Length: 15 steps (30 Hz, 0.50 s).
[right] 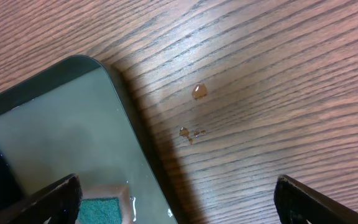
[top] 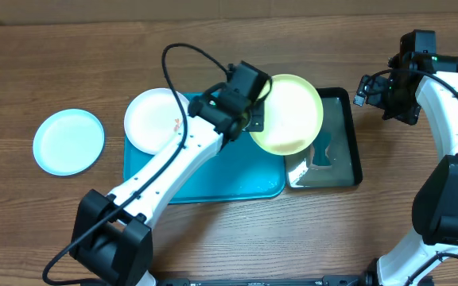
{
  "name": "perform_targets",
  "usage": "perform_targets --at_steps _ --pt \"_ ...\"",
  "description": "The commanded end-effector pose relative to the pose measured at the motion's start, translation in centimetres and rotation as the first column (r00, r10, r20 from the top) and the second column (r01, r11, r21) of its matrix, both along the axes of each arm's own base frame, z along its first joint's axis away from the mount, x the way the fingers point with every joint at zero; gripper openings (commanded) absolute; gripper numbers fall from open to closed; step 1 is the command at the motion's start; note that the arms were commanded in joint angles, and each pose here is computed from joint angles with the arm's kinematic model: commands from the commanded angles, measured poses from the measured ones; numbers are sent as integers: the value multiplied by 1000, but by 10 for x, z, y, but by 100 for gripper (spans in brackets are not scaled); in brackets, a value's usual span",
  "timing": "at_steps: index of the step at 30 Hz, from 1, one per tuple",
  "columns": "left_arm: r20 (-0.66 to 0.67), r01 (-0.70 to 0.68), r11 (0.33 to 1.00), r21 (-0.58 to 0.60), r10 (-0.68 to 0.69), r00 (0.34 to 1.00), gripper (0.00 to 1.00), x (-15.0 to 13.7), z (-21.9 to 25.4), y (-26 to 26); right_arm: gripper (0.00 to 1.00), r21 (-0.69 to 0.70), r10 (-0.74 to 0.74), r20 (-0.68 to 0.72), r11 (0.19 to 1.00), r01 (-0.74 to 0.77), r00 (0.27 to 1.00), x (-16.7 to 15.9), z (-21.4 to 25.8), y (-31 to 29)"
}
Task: Clean dirty plates on tray and stack at the side
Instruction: 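Lift the yellow plate with the left gripper and tilt it over the water tray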
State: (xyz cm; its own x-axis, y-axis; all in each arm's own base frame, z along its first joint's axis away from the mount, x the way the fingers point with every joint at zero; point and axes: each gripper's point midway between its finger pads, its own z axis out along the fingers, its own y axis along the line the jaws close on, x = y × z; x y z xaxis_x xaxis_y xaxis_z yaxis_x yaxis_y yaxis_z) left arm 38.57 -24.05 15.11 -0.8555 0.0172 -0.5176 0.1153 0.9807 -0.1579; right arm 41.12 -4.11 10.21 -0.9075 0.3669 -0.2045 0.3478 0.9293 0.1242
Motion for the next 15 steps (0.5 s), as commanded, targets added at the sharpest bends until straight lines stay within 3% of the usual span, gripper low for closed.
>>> perform_targets --at_steps 1,9,15 --pt "157 -20 998 64 10 988 4 16 41 -4 100 -1 -3 25 1000 3 1000 4 8 0" --pt "356 -30 964 265 -69 932 4 16 99 -14 100 -1 -3 25 1000 3 1000 4 8 0" --pt "498 -87 886 454 -172 850 4 5 142 -26 100 -1 -3 25 1000 3 1000 4 8 0"
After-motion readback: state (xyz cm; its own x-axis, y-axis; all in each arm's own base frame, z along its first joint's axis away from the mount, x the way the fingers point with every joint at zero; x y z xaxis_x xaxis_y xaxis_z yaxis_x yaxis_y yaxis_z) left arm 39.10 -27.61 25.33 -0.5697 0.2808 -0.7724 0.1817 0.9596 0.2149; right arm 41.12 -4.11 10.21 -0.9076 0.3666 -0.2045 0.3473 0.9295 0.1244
